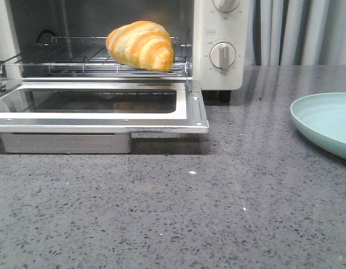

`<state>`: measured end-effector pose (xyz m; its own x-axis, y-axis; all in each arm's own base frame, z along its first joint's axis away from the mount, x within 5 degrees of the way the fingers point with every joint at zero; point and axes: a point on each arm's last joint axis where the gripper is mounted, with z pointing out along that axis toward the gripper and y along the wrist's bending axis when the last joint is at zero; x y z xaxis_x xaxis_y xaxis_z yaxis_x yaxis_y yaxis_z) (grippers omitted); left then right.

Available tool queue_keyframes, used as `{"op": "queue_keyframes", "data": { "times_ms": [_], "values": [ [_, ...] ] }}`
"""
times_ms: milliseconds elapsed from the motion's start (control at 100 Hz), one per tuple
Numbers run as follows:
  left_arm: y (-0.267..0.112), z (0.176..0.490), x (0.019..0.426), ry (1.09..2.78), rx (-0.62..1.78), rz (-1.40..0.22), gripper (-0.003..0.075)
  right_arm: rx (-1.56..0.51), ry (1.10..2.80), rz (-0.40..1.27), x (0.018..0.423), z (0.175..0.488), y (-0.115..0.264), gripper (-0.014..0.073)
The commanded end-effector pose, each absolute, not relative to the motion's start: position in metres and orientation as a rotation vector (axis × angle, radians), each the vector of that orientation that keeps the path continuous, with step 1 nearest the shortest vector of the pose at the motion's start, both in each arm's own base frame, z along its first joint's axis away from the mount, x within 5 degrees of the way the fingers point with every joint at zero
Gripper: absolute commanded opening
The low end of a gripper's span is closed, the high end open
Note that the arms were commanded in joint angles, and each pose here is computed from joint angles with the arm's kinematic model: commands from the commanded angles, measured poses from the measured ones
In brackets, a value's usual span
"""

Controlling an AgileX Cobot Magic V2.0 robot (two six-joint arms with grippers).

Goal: Put bread in oven

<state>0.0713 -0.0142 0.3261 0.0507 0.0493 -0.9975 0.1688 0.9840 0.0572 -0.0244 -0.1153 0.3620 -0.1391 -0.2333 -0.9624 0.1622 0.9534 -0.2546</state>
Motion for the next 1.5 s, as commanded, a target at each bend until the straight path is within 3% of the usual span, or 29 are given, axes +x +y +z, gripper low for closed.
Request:
{"op": "queue_keyframes", "data": {
  "times_ms": [0,230,420,660,940,1190,1490],
  "values": [
    [-0.011,0.340,0.071,1.445,0.133,-0.084,-0.0020,-0.022,1.624,-0.307,-0.030,0.365,-0.119,-0.0055],
    [-0.011,0.340,0.071,1.445,0.133,-0.084,-0.0020,-0.232,1.432,-0.024,-0.017,0.370,-0.079,-0.0055],
    [-0.011,0.340,0.071,1.445,0.133,-0.084,-0.0020,-0.490,1.307,0.093,0.006,0.341,-0.030,-0.0055],
    [-0.011,0.340,0.071,1.445,0.133,-0.084,-0.0020,-0.556,1.272,0.343,0.023,0.296,0.009,-0.0055],
    [-0.011,0.340,0.071,1.445,0.133,-0.084,-0.0020,-0.534,1.211,0.510,0.034,0.248,0.030,-0.0055],
    [-0.011,0.340,0.071,1.445,0.133,-0.084,-0.0020,-0.539,1.264,0.521,0.040,0.219,0.034,-0.0055],
    [-0.011,0.340,0.071,1.445,0.133,-0.084,-0.0020,-0.522,1.278,0.354,0.044,0.216,0.030,-0.0055]
  ]
}}
